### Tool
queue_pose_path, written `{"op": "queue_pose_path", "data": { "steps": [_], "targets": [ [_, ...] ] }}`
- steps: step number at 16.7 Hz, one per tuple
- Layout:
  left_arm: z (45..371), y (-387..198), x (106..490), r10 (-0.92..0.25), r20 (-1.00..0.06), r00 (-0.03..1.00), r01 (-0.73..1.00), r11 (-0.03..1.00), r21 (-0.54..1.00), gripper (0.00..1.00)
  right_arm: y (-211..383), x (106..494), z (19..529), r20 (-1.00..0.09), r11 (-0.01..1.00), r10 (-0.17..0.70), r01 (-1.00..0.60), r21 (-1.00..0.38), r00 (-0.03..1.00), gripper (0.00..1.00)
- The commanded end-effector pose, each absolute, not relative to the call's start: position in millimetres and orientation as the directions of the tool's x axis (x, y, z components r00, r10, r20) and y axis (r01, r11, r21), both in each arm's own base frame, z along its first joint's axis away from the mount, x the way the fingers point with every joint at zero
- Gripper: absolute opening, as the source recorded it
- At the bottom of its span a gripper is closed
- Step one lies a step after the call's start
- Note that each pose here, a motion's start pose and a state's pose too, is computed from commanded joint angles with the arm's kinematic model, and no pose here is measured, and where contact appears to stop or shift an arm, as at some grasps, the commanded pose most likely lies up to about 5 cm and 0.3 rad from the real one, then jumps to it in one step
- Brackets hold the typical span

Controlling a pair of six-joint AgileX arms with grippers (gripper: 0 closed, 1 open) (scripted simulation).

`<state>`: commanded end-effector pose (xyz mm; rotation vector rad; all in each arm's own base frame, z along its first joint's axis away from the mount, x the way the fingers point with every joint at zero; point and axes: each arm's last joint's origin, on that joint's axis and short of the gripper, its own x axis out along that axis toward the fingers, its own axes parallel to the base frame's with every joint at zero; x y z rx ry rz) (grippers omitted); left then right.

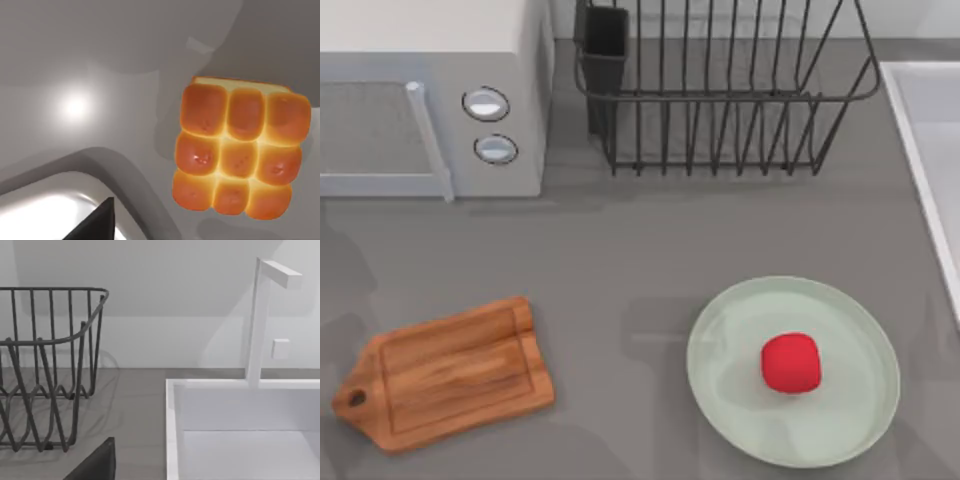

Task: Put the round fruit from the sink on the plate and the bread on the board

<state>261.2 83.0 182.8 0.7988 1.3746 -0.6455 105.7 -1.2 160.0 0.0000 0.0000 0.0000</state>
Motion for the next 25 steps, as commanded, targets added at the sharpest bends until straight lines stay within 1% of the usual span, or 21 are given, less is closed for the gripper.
{"op": "queue_pose_path", "data": {
  "steps": [2,5,10,17,25],
  "targets": [
    [176.4,91.2,272.1,0.024,-0.999,0.039,0.831,0.554,0.046,1.00,-1.2,105.7,160.0,0.000,1.000,0.000,0.000,0.000,1.000,1.00],
    [172.0,96.9,279.4,0.001,-1.000,0.002,0.850,0.526,0.002,1.00,-1.2,105.7,160.0,0.000,1.000,0.000,0.000,0.000,1.000,1.00],
    [171.4,95.5,279.3,0.003,-1.000,0.003,0.852,0.523,0.004,1.00,-1.2,105.7,160.0,0.000,1.000,0.000,0.000,0.000,1.000,1.00],
    [134.5,91.4,275.9,0.001,-1.000,-0.001,0.852,0.524,-0.001,1.00,-1.2,105.7,160.0,0.000,1.000,0.000,0.000,0.000,1.000,1.00],
    [109.8,91.9,272.7,0.001,-1.000,-0.001,0.851,0.525,-0.001,1.00,-1.2,105.7,160.0,0.000,1.000,0.000,0.000,0.000,1.000,1.00]
  ]
}}
